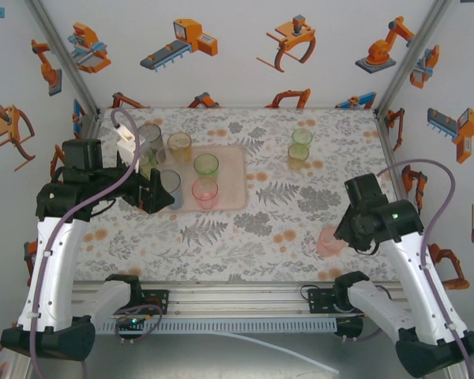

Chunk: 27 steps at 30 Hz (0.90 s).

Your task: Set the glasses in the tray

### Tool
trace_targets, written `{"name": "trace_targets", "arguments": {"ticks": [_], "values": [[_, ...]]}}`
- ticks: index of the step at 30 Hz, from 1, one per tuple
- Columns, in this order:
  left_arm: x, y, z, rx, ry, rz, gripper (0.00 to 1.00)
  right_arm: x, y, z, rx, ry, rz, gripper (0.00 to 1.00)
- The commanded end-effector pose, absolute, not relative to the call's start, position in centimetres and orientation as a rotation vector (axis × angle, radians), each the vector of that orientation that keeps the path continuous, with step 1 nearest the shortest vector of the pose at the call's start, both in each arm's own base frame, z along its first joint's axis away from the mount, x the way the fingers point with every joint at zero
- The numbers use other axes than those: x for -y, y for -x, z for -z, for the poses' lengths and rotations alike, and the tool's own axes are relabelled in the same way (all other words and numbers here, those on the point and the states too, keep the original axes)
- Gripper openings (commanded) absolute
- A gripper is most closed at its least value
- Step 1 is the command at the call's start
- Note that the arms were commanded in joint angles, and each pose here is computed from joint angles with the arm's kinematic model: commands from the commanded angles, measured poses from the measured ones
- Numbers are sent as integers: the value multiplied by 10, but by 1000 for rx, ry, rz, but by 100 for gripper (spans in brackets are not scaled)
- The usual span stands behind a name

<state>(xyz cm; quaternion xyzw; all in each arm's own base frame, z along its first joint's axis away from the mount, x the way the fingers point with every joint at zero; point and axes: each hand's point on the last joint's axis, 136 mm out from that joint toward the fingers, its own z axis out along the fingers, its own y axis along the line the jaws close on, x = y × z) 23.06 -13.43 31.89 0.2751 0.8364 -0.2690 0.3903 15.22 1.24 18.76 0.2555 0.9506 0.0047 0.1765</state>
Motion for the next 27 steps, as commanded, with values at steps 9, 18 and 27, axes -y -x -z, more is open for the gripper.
{"name": "trace_targets", "arguments": {"ticks": [9,18,27], "values": [[140,-230,-323,-2115,-708,718,97,-19,-147,-152,-2753,-836,-119,39],[140,-231,-322,-2117,-708,713,97,-12,-142,-140,-2744,-879,-87,43],[139,-231,-320,-2121,-711,701,97,-5,-152,-139,-2701,-893,-63,43]]}}
